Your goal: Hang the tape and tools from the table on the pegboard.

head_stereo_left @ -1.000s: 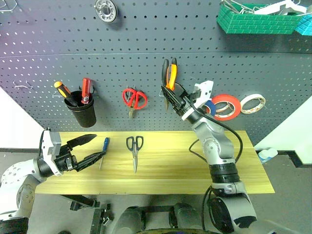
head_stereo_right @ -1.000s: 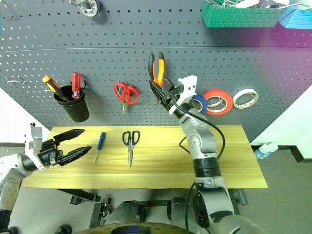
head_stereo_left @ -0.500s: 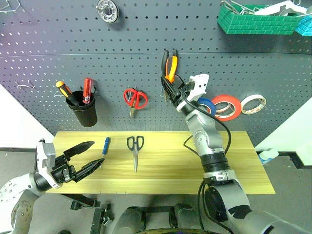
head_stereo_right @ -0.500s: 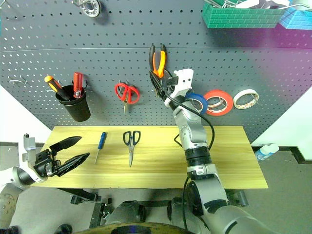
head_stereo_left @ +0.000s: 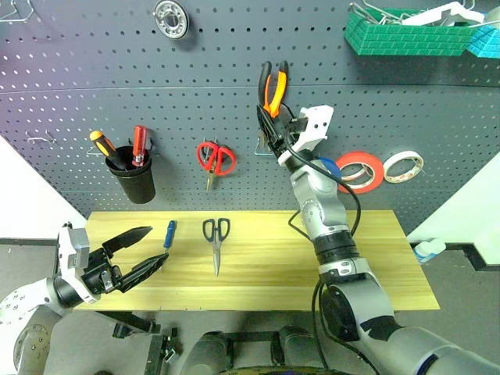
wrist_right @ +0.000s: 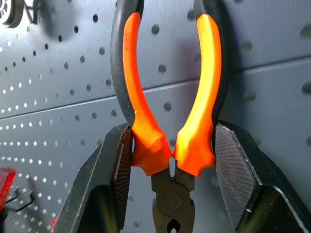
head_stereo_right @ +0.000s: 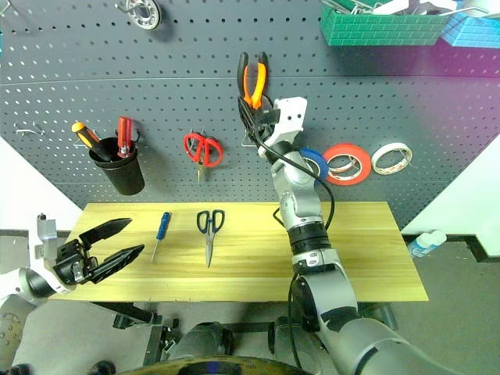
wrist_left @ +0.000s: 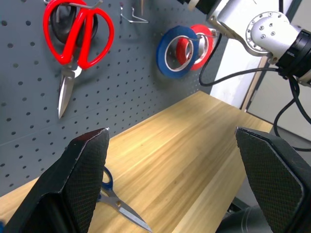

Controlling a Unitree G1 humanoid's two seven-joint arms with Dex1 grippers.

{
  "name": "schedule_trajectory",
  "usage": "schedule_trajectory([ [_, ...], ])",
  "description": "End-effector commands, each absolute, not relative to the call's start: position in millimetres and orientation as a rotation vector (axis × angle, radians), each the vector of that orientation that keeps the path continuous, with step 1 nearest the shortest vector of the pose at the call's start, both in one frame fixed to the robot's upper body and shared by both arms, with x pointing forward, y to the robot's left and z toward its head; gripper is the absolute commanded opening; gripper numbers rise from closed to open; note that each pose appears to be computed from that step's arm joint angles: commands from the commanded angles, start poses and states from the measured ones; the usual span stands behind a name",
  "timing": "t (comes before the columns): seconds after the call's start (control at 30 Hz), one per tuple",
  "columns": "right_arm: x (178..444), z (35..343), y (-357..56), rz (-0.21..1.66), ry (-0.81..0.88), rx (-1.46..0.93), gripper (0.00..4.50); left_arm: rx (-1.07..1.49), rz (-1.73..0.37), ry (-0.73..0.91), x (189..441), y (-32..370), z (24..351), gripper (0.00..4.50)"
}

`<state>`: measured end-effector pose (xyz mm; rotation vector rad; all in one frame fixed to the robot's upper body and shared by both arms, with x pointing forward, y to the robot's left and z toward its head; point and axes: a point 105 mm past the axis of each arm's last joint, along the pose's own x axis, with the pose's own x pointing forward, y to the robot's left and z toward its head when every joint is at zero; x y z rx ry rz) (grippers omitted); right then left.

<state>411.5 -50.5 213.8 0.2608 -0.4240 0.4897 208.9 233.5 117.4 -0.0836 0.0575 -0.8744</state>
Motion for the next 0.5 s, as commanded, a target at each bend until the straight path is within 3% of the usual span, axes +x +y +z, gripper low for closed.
schedule_trajectory([
  [0.03,413.1,235.0,-47.8,0.465,-0.506,0.244,2.1,-0.051,-0.885,0.024,207.9,233.6,131.8,4.35],
  [0.5,417.5,208.7,-37.9,0.367,-0.501,0.083,2.1,-0.056,-0.883,0.074,192.0,230.8,138.3,4.35],
])
